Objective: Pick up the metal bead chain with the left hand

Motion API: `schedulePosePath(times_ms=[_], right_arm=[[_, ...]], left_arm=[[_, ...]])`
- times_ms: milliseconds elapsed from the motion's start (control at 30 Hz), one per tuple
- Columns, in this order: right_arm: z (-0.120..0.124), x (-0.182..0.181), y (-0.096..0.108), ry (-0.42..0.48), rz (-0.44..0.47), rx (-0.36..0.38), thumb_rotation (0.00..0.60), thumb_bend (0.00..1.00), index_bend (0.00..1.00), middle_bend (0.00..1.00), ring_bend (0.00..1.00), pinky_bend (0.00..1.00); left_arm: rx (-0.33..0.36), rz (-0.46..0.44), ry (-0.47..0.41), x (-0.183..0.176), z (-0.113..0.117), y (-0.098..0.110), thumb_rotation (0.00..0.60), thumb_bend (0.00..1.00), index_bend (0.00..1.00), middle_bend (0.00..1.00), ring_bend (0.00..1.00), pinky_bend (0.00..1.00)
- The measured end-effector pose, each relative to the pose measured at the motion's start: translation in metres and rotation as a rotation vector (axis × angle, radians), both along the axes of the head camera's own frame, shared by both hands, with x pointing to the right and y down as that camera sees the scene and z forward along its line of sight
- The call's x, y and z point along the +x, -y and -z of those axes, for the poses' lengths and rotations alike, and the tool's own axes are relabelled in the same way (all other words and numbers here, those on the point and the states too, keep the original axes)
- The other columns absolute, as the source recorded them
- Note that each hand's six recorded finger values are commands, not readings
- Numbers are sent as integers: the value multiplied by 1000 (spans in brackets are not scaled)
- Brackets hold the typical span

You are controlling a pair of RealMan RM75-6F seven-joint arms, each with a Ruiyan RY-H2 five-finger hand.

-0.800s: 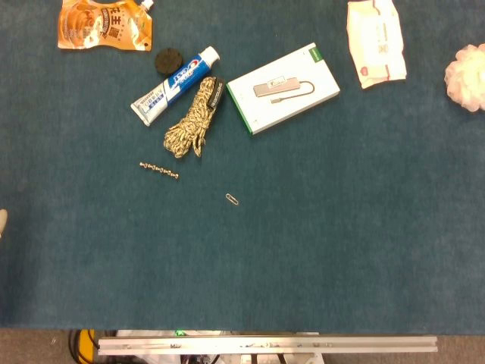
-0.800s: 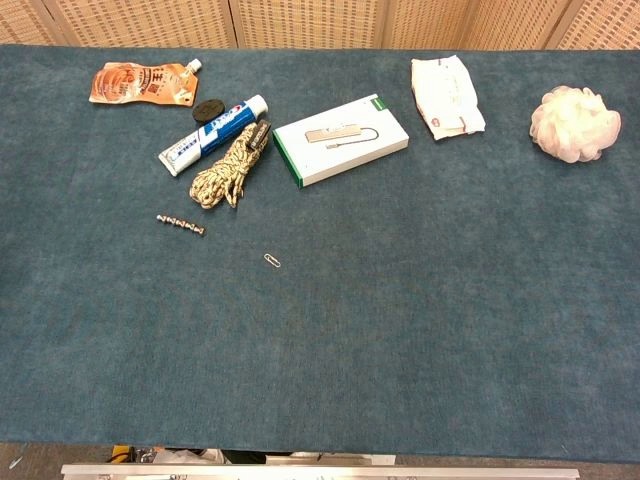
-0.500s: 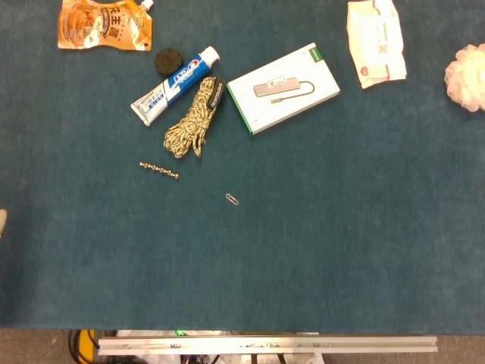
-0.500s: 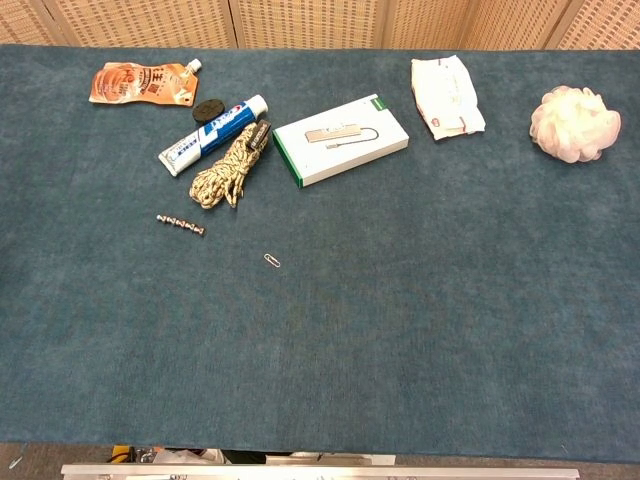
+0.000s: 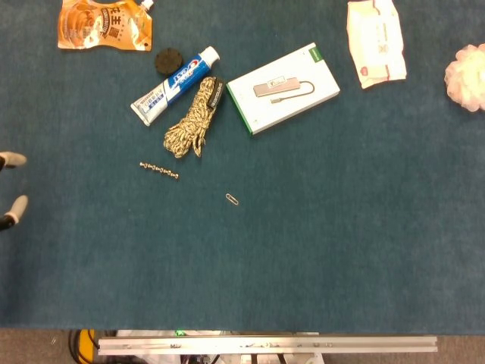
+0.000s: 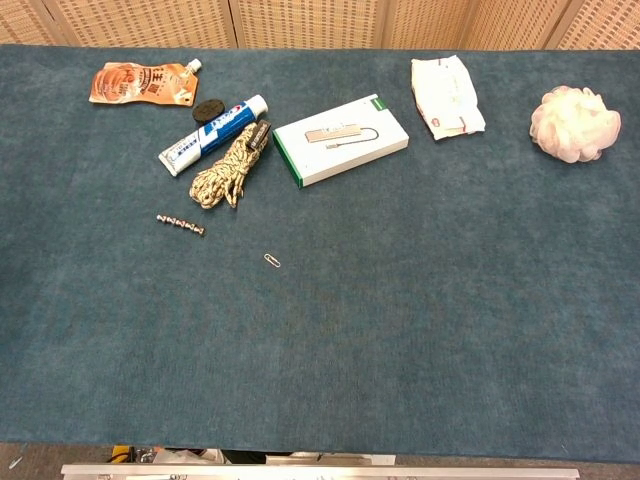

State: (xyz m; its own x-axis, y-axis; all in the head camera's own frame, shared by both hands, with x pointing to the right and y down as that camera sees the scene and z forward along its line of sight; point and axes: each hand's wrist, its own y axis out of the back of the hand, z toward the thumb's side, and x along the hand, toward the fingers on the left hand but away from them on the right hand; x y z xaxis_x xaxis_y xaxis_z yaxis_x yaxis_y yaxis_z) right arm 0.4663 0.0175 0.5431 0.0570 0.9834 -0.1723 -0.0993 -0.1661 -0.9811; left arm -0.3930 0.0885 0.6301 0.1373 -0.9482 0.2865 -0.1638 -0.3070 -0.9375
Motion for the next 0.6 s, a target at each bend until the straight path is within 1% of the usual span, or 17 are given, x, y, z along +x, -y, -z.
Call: schedulePosePath(times_ms=[133, 200, 267, 300, 400, 467, 500, 567, 600], right_arm=[[1, -5, 6, 7, 9, -10, 600, 110, 428, 514, 431, 464], [1, -6, 8, 5, 10, -15, 600, 110, 428, 514, 431, 464], [2, -7, 12, 2, 12, -17, 600, 111, 428, 514, 431, 464], [3, -8, 14, 2, 15, -15, 600, 110, 428, 514, 431, 464], [4, -9, 16, 6, 16, -14, 600, 110, 428, 514, 431, 464], [3, -8, 17, 6, 13, -18, 600, 110, 428, 514, 431, 464], [2, -7, 17, 5, 11, -20, 600, 111, 428, 514, 432, 464], [1, -6, 17, 2, 6, -26, 600, 111, 428, 514, 432, 464], [0, -6, 17, 2, 4, -27, 600, 111, 428, 514, 432, 464]], left_arm=[[-33, -63, -15, 8, -11, 15, 600, 283, 334, 445, 431, 527], [-50, -111, -5, 13, -18, 24, 600, 283, 337, 480, 497, 608], [-69, -160, 3, 21, -25, 33, 600, 283, 342, 535, 592, 724], [-78, -180, 5, 24, -28, 37, 600, 283, 344, 560, 626, 763], [-112, -247, 23, 35, -41, 47, 600, 283, 346, 667, 747, 883], [-140, -292, 39, 42, -50, 53, 600, 283, 348, 771, 839, 957], [-153, -310, 45, 45, -54, 55, 600, 283, 351, 812, 874, 974], [-183, -343, 58, 52, -65, 59, 600, 283, 374, 945, 977, 1000], [-196, -354, 62, 54, -69, 60, 600, 283, 381, 971, 992, 1000]])
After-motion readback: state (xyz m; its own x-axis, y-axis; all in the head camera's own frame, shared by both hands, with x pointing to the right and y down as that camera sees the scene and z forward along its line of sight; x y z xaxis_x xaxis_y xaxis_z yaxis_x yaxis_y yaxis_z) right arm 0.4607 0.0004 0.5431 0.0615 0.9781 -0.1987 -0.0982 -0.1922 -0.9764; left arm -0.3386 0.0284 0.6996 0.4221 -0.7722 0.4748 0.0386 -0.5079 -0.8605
